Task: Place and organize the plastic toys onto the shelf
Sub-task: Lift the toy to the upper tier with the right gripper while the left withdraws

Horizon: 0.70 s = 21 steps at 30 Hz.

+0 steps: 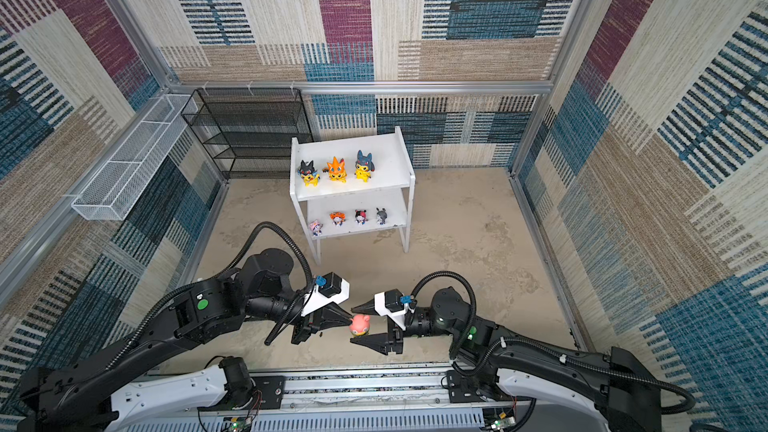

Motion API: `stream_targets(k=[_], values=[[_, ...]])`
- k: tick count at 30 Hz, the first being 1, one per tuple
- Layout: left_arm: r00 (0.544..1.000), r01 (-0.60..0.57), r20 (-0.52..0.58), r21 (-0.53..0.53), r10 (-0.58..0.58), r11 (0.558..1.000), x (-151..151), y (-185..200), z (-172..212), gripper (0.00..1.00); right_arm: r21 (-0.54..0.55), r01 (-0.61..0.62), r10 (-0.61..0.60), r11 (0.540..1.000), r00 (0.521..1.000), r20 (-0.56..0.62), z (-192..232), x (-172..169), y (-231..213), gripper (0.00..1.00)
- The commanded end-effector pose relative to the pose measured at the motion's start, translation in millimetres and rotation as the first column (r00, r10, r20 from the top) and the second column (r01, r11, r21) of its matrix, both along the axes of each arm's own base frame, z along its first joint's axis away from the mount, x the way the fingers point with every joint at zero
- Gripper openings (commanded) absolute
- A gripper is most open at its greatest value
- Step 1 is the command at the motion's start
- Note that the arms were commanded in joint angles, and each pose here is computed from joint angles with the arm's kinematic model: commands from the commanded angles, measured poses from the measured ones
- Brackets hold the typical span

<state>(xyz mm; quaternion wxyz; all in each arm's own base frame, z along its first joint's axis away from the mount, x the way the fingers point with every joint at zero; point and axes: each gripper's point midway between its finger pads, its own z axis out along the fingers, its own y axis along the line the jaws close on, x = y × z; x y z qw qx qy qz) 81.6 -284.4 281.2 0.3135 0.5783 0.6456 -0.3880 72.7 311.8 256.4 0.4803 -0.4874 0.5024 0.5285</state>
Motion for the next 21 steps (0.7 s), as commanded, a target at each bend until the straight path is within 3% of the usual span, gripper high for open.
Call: stream_targets(k=[1,11,13,15,19,21], values=[[1.0,0.026,0.016,-0.024,-0.025,0.999,-2,-1,7,0.0,-0.007,-0.001,0.001,1.0,1.0,0.027,2,0,1,0.46],[1.0,0.007,0.012,-0.019,-0.007,1.0,5,0,6,0.02,-0.066,0.021,-0.018,0.998,0.998,0.056,4,5,2,0.3],[0.999,-0.021,0.028,-0.016,0.021,1.0,10,3,8,0.39,-0.07,0.056,-0.052,0.996,0.997,0.055,9,13,1,0.3],[0.996,-0.065,0.06,-0.024,0.066,0.998,17,9,12,0.67,-0.078,0.099,-0.096,0.992,0.994,0.043,18,27,-1,0.3],[0.983,-0.135,0.122,-0.048,0.14,0.99,25,24,20,0.99,-0.085,0.178,-0.174,0.98,0.984,0.045,54,57,-8,0.29],[0.974,-0.164,0.15,-0.057,0.17,0.985,28,30,22,0.99,-0.097,0.207,-0.203,0.973,0.978,0.056,73,71,-12,0.29]])
